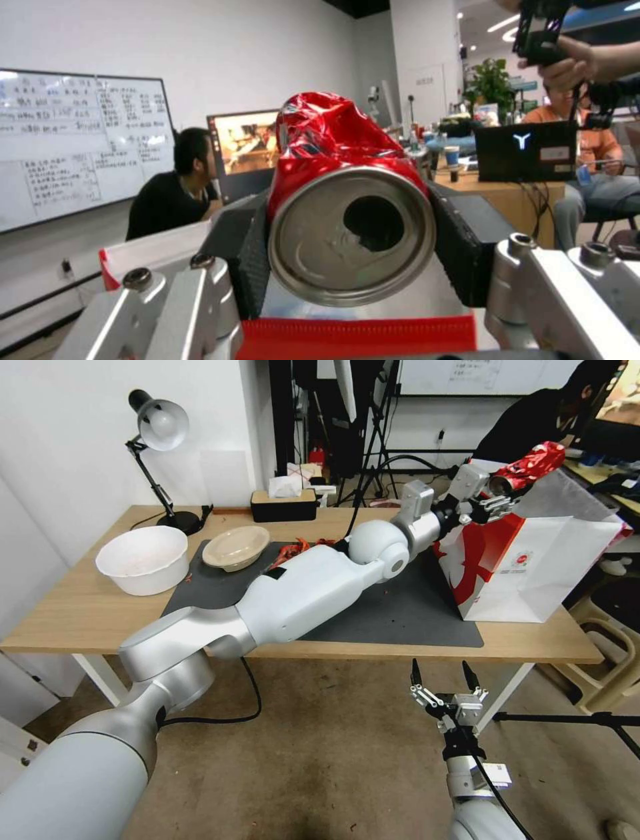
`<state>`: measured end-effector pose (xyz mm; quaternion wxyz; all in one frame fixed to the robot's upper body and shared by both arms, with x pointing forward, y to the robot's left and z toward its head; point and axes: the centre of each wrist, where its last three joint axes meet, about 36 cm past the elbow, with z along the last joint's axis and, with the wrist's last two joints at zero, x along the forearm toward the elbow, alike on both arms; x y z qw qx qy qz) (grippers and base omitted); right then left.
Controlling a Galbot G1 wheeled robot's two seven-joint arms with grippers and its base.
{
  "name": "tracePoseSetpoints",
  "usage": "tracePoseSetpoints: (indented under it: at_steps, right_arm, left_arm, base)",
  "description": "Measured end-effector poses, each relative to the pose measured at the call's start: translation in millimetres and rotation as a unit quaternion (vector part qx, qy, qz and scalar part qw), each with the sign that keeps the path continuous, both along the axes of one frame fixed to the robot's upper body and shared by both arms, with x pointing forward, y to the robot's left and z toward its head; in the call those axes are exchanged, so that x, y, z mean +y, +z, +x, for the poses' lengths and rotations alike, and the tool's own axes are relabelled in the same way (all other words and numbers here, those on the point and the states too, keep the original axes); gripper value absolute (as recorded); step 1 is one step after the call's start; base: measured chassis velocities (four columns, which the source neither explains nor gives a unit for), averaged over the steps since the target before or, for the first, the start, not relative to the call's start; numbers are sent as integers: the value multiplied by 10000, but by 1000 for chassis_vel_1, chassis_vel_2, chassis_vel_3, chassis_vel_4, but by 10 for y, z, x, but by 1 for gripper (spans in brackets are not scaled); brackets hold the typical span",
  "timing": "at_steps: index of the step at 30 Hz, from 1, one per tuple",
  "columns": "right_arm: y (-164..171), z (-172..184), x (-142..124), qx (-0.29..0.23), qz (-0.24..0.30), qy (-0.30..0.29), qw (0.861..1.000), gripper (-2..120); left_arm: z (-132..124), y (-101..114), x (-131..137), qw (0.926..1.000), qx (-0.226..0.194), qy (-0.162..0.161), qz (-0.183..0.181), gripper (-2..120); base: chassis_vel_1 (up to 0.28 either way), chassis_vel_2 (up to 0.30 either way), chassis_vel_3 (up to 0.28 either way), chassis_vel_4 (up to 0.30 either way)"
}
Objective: Pick up the trash from the table and place it into the takeout bag.
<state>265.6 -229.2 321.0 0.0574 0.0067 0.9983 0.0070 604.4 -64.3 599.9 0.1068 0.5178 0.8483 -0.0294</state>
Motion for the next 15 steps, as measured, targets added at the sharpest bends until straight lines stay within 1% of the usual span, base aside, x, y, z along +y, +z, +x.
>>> tracePoseSetpoints:
  at_steps: [9, 11, 15]
  right_arm:
    - [0, -2, -8, -2, 2, -30, 10000, 100]
    - [1, 0, 5, -8, 23, -43, 10000, 100]
    - [-2, -19, 20, -6, 50, -60, 10000, 100]
  left_arm:
    - [46, 50, -193, 9999, 23, -132, 71, 50]
    - [63, 11, -319, 9996, 62, -212, 154, 50]
    - [89, -58, -373, 9994, 64, -258, 217, 50]
  base:
    - [0, 0, 0, 0]
    - [0, 0, 0, 0]
    - [0, 0, 0, 0]
